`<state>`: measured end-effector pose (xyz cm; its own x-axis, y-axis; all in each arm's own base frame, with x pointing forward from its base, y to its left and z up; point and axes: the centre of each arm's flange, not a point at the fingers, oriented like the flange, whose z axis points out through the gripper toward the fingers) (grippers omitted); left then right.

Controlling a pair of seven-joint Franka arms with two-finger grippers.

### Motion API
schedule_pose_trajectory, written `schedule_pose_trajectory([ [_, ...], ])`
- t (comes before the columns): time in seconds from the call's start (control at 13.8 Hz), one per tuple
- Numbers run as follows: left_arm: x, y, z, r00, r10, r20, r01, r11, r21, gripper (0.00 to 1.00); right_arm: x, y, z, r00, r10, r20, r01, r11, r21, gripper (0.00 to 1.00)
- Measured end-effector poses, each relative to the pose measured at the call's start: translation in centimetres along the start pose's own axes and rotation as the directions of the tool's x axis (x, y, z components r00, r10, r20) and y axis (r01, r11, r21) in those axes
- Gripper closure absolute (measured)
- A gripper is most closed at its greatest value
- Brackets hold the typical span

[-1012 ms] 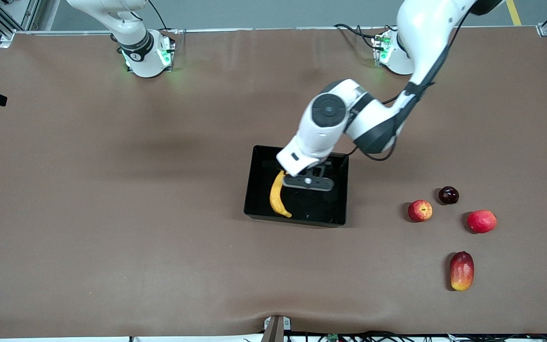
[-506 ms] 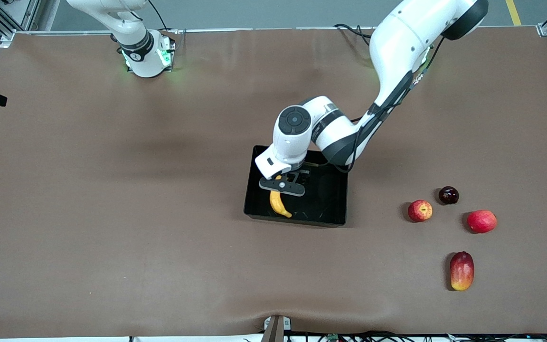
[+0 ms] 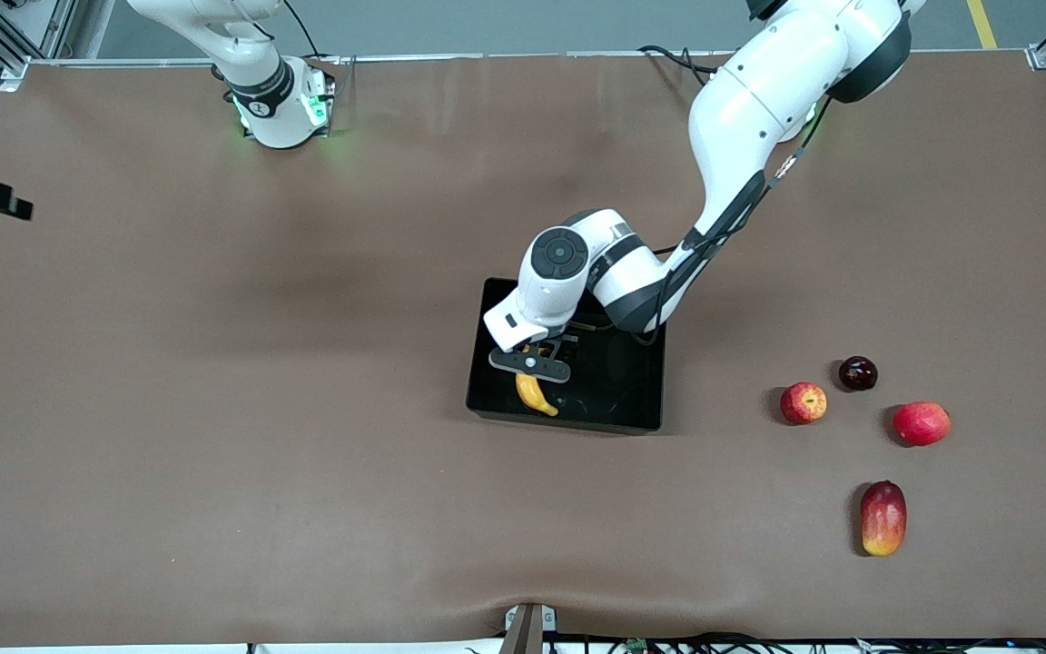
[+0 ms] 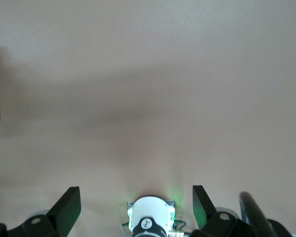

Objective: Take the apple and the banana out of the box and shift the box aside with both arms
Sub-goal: 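Reach the left gripper into the tray and grasp the banana, then lift the banana with the left gripper while the right gripper reaches the tray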

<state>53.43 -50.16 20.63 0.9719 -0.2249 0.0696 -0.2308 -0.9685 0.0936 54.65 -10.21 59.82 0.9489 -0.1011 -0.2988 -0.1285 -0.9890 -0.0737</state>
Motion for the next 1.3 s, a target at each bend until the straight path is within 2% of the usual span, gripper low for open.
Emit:
schedule_pose_trajectory([
  [0.14,-0.4,0.0,1.5,1.0,0.012,-0.002,-0.012,0.999,0.032,0.25,1.4,0.3,1.8,0.999,0.009,0.046,-0.009,1.0,-0.001,0.0],
  [0.36,-0.9,0.7,2.0,1.0,0.025,-0.005,-0.024,0.999,0.047,0.6,2.2,0.0,3.2,0.998,0.008,0.065,-0.008,1.0,-0.003,0.0],
  [0.43,-0.8,0.8,1.9,1.0,0.024,-0.008,-0.024,0.999,0.045,0.65,2.6,-0.1,3.8,0.998,0.006,0.063,-0.006,1.0,-0.001,0.0],
  [0.65,0.1,0.9,0.8,0.999,0.018,-0.032,-0.017,0.999,0.035,0.64,3.5,-1.1,5.5,0.998,0.01,0.059,-0.011,1.0,0.021,0.0],
  [0.87,1.2,1.2,-1.8,0.997,0.013,-0.071,-0.011,1.0,0.025,0.64,3.9,-3.9,7.2,0.992,0.088,0.088,-0.093,0.994,0.056,0.0],
  [1.08,1.8,1.0,-5.1,0.997,0.008,-0.072,-0.004,0.998,0.055,0.64,4.0,-7.7,7.9,0.99,0.099,0.104,-0.109,0.99,0.094,0.0],
  [1.3,2.9,0.4,-9.8,0.993,-0.012,-0.117,0.018,0.999,0.048,0.64,3.9,-14.4,8.2,0.989,0.128,0.071,-0.133,0.987,0.084,0.0],
])
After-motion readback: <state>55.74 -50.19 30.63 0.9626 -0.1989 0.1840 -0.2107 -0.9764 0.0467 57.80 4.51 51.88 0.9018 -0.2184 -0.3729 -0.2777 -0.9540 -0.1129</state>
